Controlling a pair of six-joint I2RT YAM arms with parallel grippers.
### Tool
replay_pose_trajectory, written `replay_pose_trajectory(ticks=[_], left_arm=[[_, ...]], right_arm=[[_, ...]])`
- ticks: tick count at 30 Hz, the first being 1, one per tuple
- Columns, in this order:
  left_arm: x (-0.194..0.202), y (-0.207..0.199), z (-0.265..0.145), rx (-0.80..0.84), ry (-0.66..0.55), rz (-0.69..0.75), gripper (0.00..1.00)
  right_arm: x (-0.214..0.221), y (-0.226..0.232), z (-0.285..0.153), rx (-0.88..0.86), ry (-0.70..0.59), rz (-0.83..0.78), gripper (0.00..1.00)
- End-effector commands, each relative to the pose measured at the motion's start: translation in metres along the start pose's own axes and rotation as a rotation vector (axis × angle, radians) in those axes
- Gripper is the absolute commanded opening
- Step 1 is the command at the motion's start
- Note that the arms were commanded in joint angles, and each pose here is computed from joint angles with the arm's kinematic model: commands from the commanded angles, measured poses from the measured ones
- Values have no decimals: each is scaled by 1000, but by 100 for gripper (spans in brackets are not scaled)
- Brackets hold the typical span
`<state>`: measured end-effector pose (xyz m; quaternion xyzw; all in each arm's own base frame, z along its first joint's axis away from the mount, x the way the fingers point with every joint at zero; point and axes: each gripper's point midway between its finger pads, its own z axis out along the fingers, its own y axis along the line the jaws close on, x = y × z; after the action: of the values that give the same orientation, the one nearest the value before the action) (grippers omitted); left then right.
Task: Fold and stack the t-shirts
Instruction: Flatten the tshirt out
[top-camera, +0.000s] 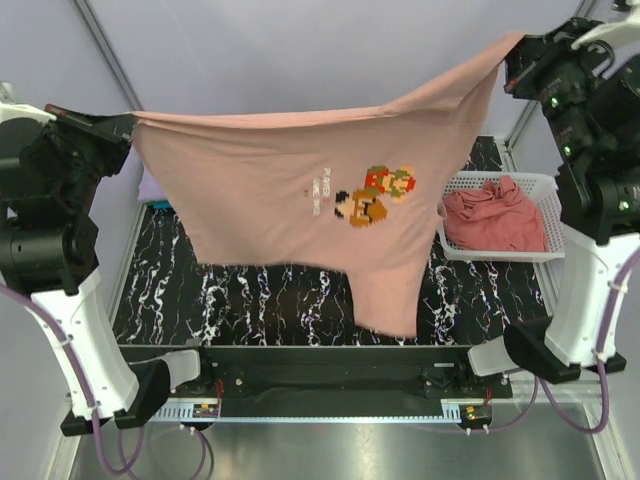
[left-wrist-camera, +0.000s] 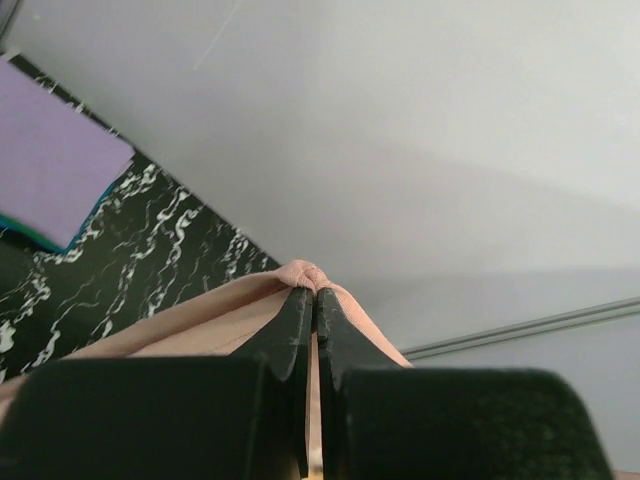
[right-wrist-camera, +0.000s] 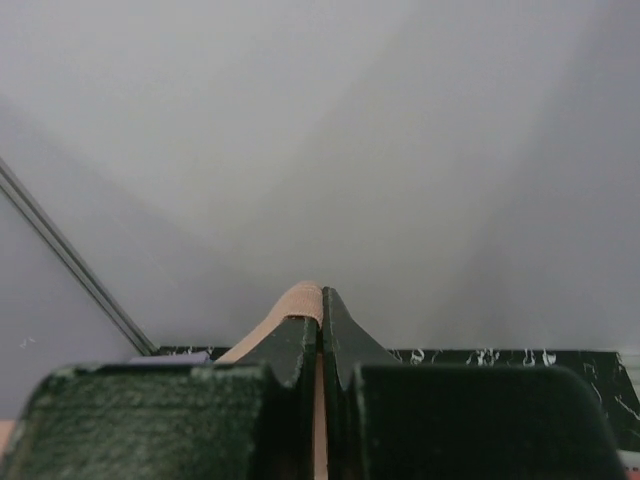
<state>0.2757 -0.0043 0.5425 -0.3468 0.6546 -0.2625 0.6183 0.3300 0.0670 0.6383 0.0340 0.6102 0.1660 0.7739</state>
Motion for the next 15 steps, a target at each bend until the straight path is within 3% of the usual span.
replay_pose_trajectory(ticks=[1, 3, 9, 15], left_arm=[[-28, -36, -47, 142, -121, -16, 0], [-29, -35, -74, 158, -155, -22, 0], [-20, -24, -130, 162, -178, -19, 0], [-16, -29, -168, 204, -182, -53, 0]], right_arm=[[-95, 22, -84, -66, -282, 46, 0], [-109, 20, -120, -50, -331, 75, 0], [-97, 19, -184, -56, -281, 114, 0], [-118, 24, -244, -73, -330, 130, 0]])
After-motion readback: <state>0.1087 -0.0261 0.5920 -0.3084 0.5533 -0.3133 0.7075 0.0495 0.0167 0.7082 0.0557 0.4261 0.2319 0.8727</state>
